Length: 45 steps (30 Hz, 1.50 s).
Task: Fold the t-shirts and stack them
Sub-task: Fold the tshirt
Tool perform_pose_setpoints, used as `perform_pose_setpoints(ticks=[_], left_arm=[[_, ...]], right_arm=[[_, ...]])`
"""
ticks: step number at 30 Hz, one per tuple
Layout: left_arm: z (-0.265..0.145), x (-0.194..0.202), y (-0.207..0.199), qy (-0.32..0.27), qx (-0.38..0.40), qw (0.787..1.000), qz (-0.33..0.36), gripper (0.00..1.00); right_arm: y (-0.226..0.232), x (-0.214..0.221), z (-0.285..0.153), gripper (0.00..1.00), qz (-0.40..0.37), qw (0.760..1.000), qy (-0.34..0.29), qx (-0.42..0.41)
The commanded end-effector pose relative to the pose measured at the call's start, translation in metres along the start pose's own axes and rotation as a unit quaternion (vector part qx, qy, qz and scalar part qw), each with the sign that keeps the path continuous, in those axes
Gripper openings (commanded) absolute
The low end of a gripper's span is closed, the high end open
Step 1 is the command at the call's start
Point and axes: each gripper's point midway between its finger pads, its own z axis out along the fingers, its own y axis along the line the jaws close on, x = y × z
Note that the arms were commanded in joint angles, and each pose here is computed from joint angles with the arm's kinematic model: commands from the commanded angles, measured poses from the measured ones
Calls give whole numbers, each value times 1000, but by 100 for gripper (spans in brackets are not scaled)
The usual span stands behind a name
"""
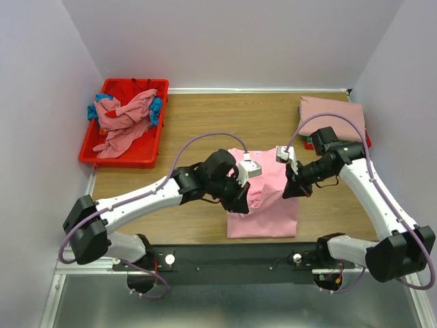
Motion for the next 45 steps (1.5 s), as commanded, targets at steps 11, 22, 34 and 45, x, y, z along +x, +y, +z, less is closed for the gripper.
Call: perform_pose_setpoints(ticks=[11,22,34,45], left_arm=[[-17,-4,-59,-47,29,998,-14,0],[2,-30,9,-29,-61,998,-12,0],[17,-32,114,0,-137,989,-49,0],[42,-21,189,35,-179,980,-85,0]], right_arm=[[38,-16,-24,0,-37,999,-22,0],[-26,1,2,1,19,998,22,52],[-88,40,45,1,92,989,85,73],[-144,62,76,1,138,978,122,101]])
